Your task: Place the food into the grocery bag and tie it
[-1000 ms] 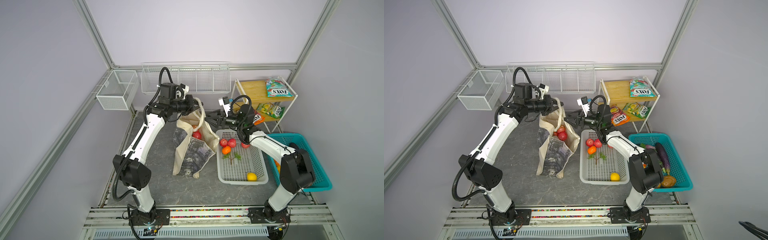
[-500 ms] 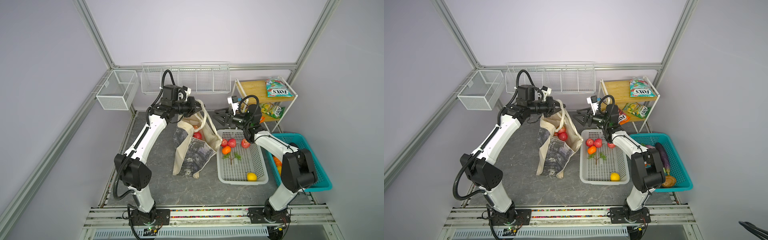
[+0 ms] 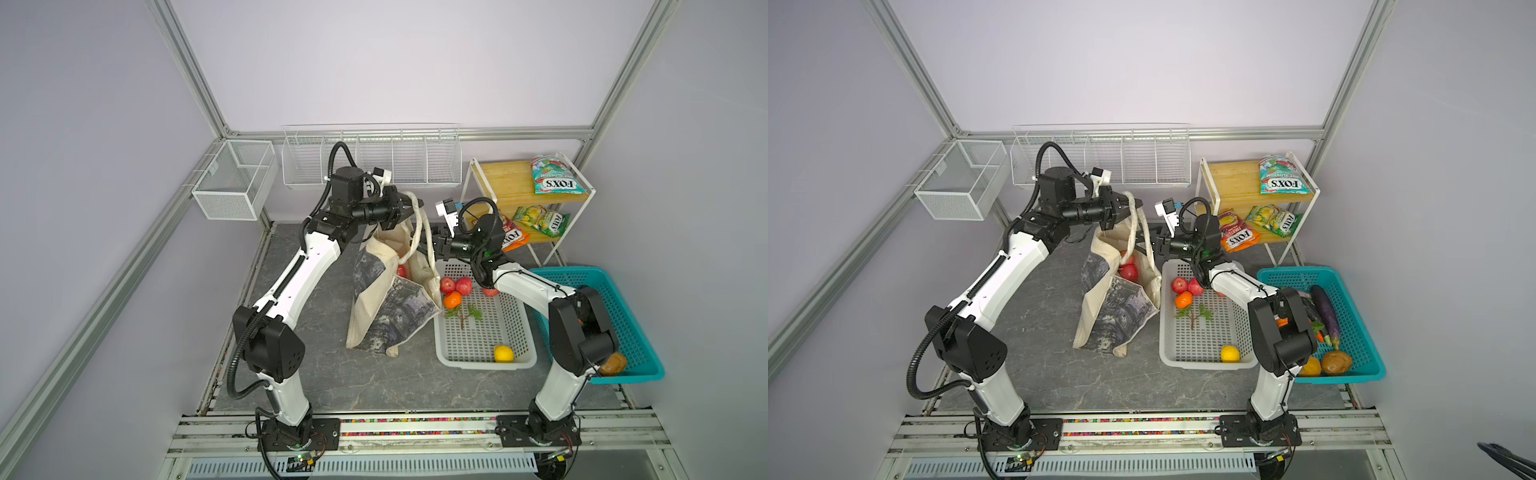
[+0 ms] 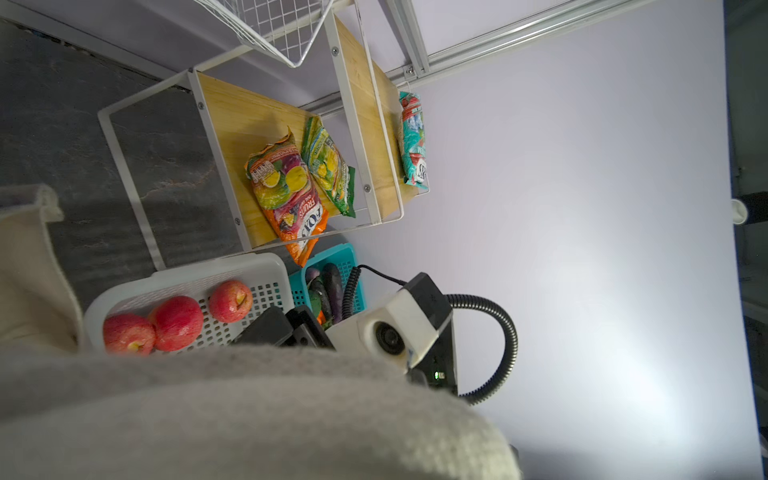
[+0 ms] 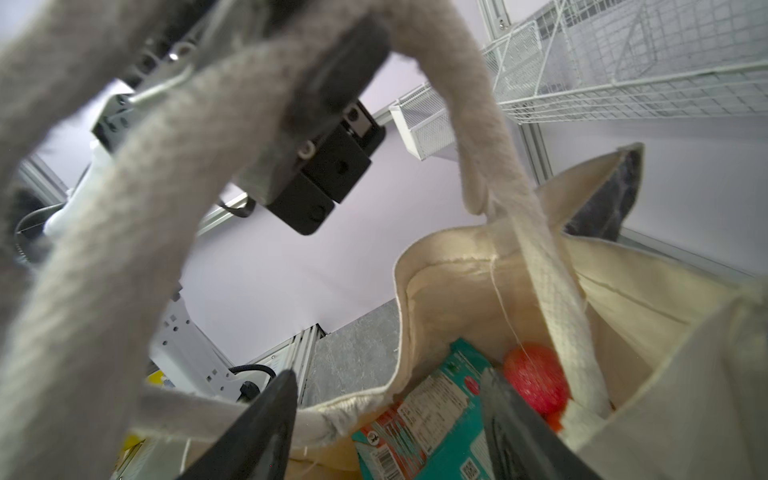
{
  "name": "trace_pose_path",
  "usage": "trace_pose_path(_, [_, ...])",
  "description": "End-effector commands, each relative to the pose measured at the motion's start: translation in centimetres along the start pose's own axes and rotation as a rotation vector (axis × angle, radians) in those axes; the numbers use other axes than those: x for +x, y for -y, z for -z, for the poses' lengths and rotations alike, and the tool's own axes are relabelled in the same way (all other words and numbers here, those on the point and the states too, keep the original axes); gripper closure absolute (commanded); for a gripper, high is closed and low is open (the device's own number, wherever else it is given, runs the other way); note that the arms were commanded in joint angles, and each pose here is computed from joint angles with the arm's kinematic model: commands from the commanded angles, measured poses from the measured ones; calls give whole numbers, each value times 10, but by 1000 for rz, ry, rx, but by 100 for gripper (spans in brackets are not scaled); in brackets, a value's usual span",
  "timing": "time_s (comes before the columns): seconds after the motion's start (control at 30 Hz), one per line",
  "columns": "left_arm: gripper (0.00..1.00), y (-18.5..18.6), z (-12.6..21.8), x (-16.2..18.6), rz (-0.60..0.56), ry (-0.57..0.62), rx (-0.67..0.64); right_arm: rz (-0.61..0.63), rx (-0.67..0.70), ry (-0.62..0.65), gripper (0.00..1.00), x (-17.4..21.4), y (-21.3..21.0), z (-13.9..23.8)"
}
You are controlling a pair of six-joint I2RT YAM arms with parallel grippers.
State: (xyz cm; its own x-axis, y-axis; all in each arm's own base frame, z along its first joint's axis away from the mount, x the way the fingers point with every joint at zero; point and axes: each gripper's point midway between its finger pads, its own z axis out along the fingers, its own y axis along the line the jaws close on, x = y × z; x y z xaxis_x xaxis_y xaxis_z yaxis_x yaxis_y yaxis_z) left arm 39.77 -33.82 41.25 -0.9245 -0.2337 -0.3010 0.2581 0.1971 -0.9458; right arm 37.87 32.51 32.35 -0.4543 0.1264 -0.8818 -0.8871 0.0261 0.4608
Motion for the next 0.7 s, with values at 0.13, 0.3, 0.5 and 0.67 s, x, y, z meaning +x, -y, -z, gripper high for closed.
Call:
trace_pose_path(0.13, [100, 29, -4, -6, 8, 8, 148, 41, -177, 172, 30, -41, -37, 6])
trace_pose_path(0.3, [100, 19, -5, -5, 17, 4, 133, 65, -195, 176, 28, -49, -47, 4])
trace_pose_path(0.5, [100, -4, -1, -11, 20, 25, 77, 82, -235, 172, 25, -57, -64, -3])
trace_pose_path(0.67, [100, -13, 1, -15, 4, 37, 35, 78, -244, 166, 22, -53, -70, -17])
